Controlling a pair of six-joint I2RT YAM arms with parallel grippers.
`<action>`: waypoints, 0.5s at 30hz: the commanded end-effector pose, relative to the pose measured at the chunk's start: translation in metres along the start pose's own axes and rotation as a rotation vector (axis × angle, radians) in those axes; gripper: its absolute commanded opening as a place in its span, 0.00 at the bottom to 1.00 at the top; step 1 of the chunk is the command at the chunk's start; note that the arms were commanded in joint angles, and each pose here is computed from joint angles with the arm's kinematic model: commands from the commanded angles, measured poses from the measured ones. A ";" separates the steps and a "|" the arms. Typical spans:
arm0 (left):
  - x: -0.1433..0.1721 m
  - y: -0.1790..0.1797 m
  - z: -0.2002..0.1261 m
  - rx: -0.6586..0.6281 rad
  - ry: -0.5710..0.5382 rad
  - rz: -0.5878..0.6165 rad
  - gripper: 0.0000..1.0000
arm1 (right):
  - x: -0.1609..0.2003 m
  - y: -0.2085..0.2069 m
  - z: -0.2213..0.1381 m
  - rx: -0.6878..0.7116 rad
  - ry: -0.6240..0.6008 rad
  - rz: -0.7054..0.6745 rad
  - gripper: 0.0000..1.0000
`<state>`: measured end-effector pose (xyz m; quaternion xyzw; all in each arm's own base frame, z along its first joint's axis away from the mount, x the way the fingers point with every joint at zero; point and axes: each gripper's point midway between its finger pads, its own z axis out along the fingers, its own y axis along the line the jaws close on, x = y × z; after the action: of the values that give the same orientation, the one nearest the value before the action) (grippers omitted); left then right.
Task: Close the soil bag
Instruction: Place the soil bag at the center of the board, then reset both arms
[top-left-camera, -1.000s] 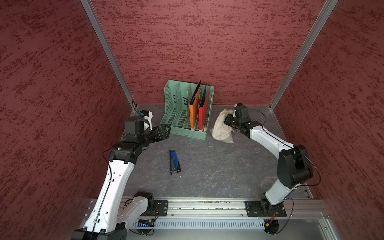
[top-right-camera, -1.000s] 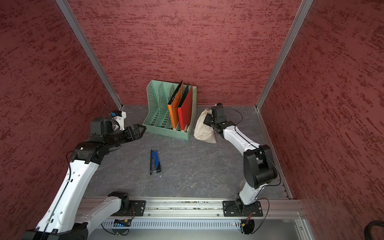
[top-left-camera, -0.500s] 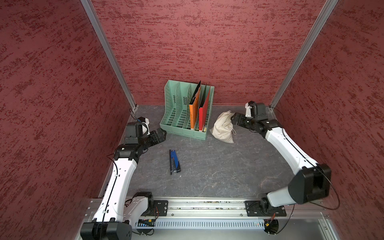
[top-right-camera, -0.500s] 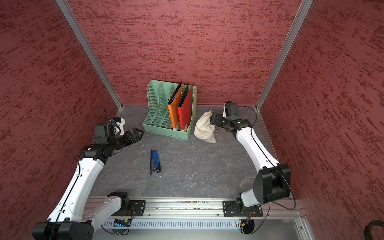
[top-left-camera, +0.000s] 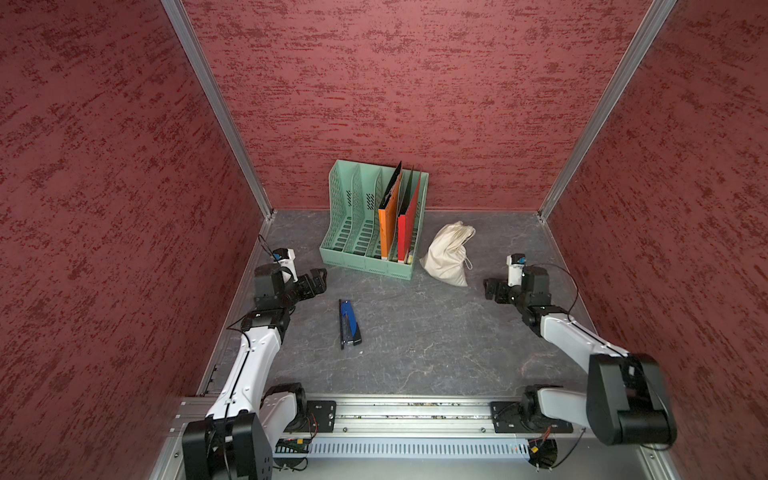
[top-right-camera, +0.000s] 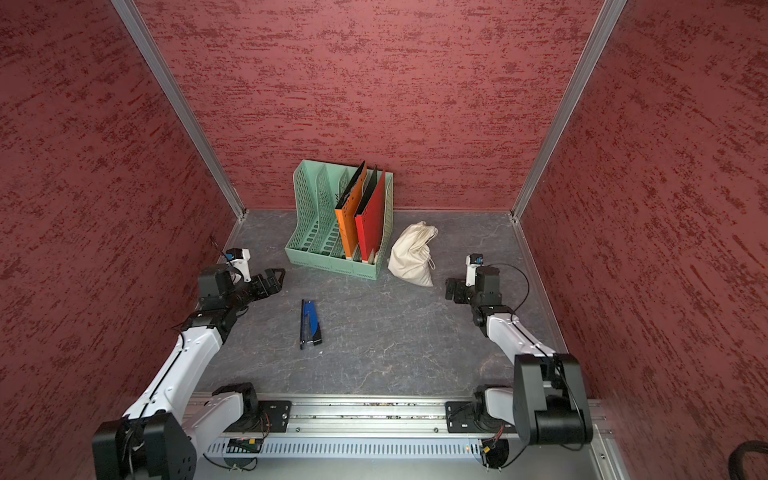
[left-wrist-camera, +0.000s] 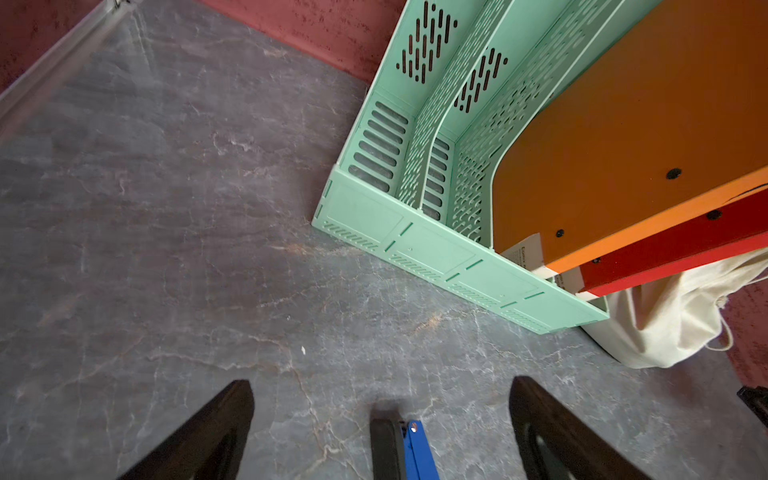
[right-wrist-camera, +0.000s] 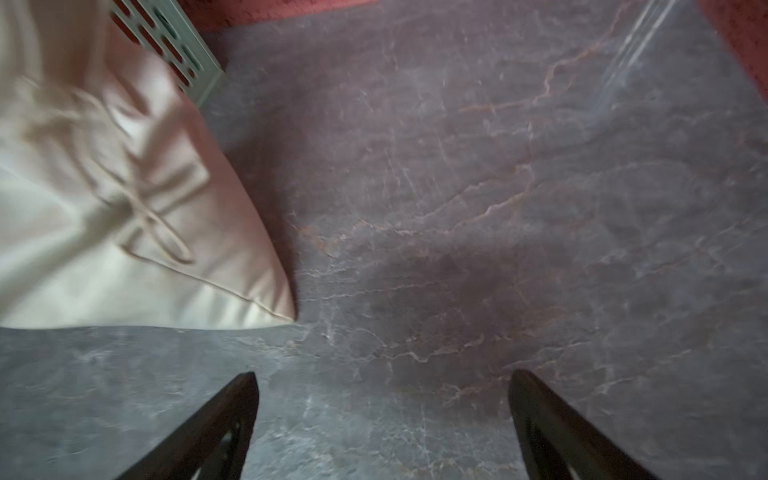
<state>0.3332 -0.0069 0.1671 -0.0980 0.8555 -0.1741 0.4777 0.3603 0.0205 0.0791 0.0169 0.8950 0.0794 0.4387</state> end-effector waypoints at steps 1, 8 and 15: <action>-0.029 -0.002 0.005 0.038 -0.171 0.145 1.00 | -0.080 -0.001 -0.004 0.012 -0.352 -0.083 0.98; -0.011 0.006 0.037 0.085 -0.175 0.216 1.00 | -0.069 -0.006 0.014 0.013 -0.347 -0.087 0.98; -0.010 0.006 0.059 0.128 -0.225 0.279 1.00 | -0.068 -0.006 0.014 0.012 -0.347 -0.090 0.98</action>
<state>0.3763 -0.0067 0.1200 -0.0070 0.8300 -0.1532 0.5363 0.4090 0.0140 0.1118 -0.0051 0.8215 0.0611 0.5668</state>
